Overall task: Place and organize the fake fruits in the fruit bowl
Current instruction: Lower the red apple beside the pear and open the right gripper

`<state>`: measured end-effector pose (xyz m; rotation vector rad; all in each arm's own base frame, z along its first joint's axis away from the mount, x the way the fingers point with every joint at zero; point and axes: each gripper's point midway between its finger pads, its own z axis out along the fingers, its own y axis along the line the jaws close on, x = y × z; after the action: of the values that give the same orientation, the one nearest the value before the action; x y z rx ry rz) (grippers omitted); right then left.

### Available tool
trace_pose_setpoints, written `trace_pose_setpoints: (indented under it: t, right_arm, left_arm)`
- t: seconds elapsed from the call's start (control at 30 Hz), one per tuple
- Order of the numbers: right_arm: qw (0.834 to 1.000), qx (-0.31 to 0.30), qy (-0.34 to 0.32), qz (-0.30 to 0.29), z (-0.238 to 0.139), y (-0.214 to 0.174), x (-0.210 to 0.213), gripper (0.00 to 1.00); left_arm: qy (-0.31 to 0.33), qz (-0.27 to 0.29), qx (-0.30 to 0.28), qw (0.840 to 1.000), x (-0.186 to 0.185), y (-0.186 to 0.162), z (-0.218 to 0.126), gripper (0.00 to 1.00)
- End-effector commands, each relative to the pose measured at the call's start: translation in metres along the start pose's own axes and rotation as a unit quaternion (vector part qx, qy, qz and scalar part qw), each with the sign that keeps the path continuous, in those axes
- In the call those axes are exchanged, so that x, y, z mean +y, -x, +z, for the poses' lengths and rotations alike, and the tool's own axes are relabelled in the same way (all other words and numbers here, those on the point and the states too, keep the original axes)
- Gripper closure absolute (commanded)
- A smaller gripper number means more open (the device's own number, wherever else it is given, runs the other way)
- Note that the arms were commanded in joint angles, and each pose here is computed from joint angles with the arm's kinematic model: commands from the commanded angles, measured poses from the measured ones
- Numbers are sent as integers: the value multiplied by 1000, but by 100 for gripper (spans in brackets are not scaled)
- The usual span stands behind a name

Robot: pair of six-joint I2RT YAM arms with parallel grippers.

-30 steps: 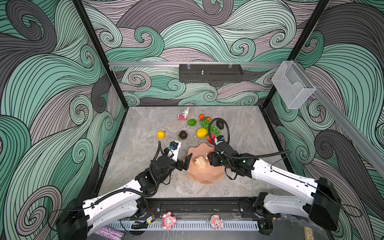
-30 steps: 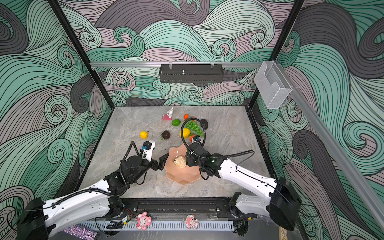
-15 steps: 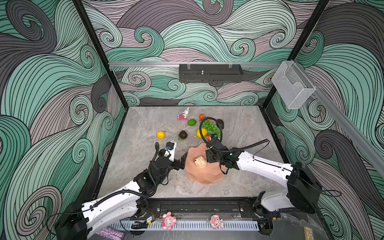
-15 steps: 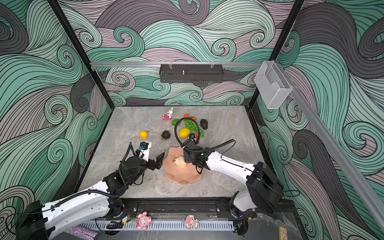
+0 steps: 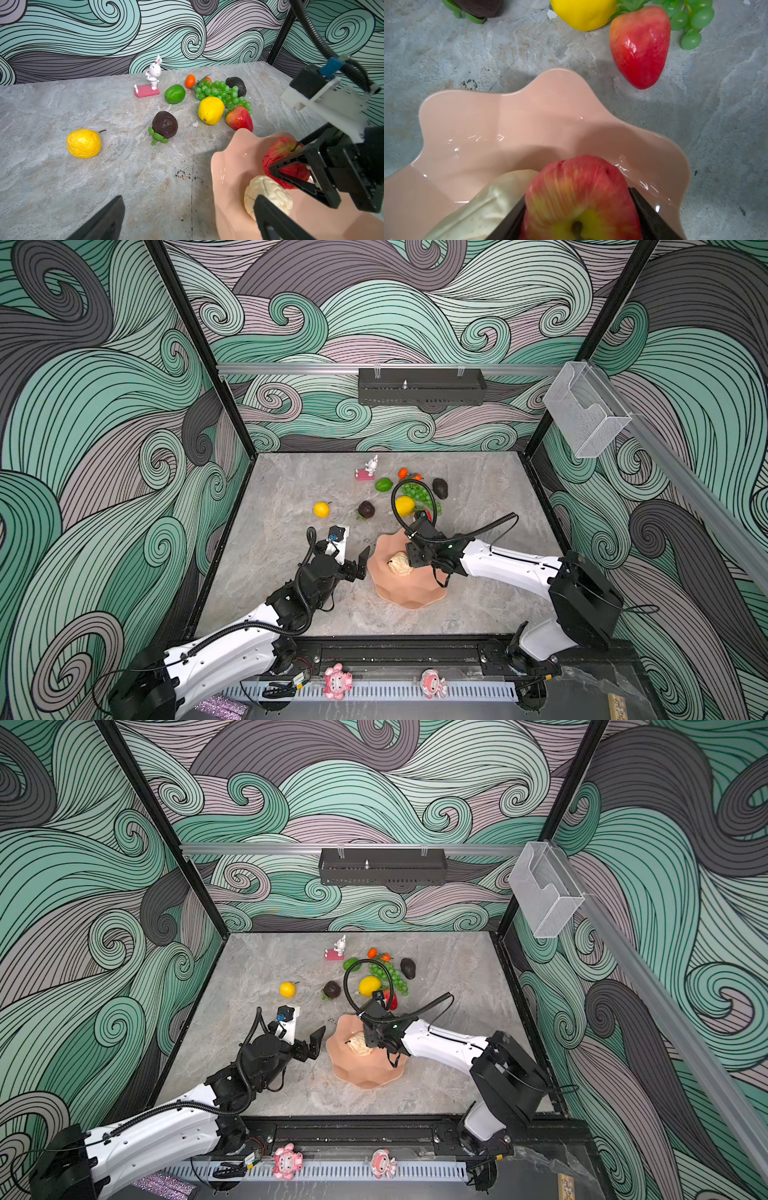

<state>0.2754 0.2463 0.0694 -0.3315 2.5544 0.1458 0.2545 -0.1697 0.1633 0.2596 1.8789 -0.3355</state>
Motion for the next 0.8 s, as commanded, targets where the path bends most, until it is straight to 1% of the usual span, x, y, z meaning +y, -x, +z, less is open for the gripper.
trace_pose_setpoints:
  t: [0.0,0.27,0.53,0.77]
  right_arm:
    - [1000,0,17,8,3,6,9,34]
    - [1000,13,20,8,8,-2,11,34]
    - [1000,16,16,12,7,-5,11,26]
    - [1000,17,12,13,6,-6,8,24]
  left_arm:
    - [14,-12,-8,1000,7,5,-1,1]
    - [9,-14,-6,1000,5,5,0,1]
    - [8,-13,-1,1000,5,2,3,1]
    - [10,-13,1,1000,6,1,4,1]
